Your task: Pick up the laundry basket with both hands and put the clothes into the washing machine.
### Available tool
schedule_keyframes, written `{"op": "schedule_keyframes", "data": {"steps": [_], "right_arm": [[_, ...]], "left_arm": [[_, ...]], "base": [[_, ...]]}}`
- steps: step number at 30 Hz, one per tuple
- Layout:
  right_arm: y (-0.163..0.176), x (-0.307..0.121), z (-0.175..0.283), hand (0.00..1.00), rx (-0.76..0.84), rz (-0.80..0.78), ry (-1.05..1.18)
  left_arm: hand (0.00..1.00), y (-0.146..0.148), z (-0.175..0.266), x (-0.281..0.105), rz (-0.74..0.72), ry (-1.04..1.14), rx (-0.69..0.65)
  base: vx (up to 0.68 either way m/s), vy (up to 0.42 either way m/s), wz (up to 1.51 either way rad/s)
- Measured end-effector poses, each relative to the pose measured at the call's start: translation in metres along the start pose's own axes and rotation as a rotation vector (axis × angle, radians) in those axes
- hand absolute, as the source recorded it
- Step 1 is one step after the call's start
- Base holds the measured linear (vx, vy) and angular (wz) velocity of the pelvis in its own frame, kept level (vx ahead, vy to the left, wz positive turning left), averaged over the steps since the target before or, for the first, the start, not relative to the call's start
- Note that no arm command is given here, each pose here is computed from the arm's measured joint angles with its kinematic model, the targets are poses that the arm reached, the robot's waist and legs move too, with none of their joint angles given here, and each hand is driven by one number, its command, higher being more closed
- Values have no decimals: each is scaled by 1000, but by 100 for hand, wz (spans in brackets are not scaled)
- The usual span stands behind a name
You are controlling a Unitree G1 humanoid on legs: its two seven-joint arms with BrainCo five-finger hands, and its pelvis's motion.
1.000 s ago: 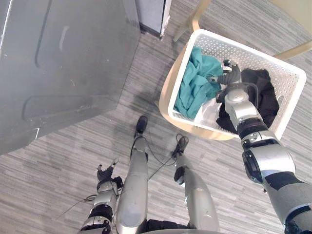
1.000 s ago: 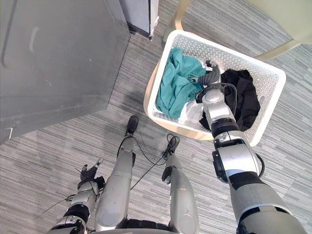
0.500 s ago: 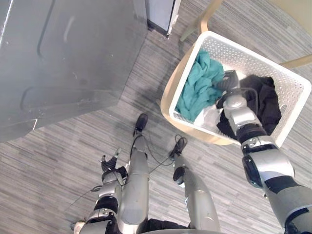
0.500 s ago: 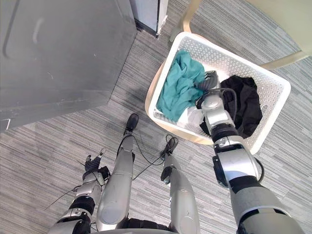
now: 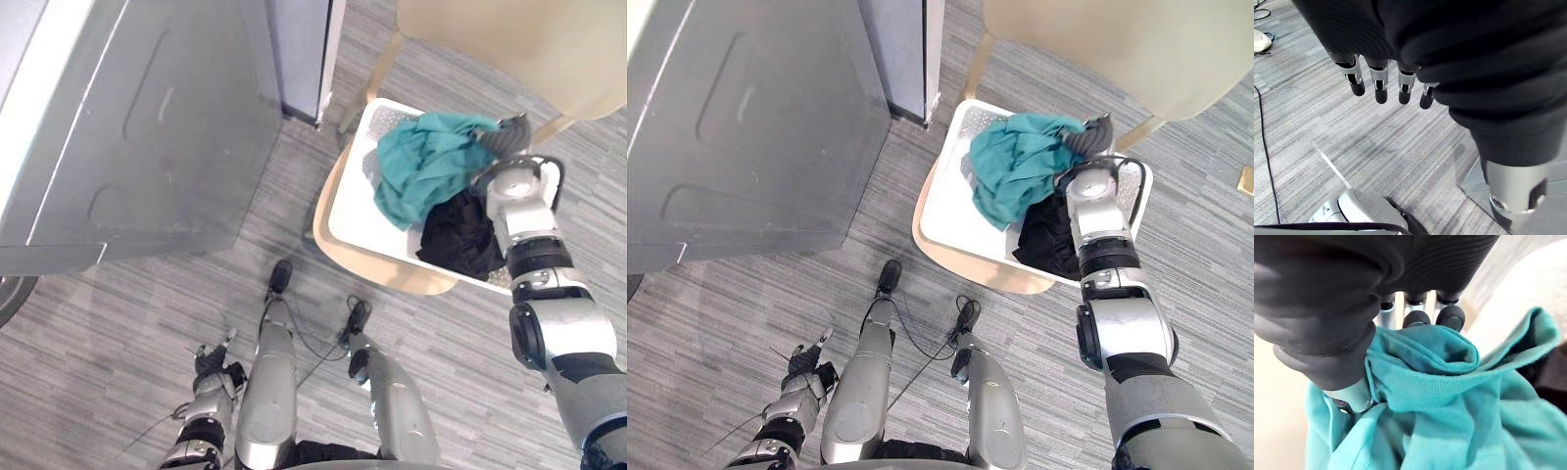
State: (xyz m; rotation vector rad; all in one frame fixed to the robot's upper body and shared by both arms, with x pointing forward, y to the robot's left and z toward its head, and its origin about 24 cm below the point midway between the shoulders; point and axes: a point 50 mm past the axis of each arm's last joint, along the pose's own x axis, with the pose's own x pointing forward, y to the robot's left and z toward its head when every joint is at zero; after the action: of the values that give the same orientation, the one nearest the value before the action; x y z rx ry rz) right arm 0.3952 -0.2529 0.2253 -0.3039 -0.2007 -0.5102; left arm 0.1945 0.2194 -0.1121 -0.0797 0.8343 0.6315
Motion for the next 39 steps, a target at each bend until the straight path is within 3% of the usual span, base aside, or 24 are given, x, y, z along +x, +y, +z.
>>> {"op": "schedule_keyframes", "data": {"steps": [4, 9, 12, 18, 22, 29, 39], "right_arm": [[-27, -14, -4, 100, 99, -91, -62], [-13, -65, -45, 100, 167, -48, -33], [-16, -91, -55, 100, 221, -60, -38], [-20, -125, -49, 100, 292, -42, -111], [-8, -152, -31, 100, 392, 2, -188], [14, -178, 7, 100, 522, 104, -328], [19, -190, 28, 100, 577, 136, -428]], "left_arm": [[0, 3, -5, 0, -5, 16, 10], [0, 14, -31, -9, -16, 63, 13], [0, 14, -19, -13, -30, -7, 5], [0, -12, 27, -35, -150, -233, -36], [0, -45, 58, -68, -293, -415, -49], [0, -72, 104, -118, -431, -699, -64], [0, -116, 122, -169, -692, -872, -22]], "base": [[9, 10, 3], [113, 4, -14], [99, 10, -16], [37, 23, -21], [15, 47, -41], [-5, 26, -39], [6, 4, -12]]}}
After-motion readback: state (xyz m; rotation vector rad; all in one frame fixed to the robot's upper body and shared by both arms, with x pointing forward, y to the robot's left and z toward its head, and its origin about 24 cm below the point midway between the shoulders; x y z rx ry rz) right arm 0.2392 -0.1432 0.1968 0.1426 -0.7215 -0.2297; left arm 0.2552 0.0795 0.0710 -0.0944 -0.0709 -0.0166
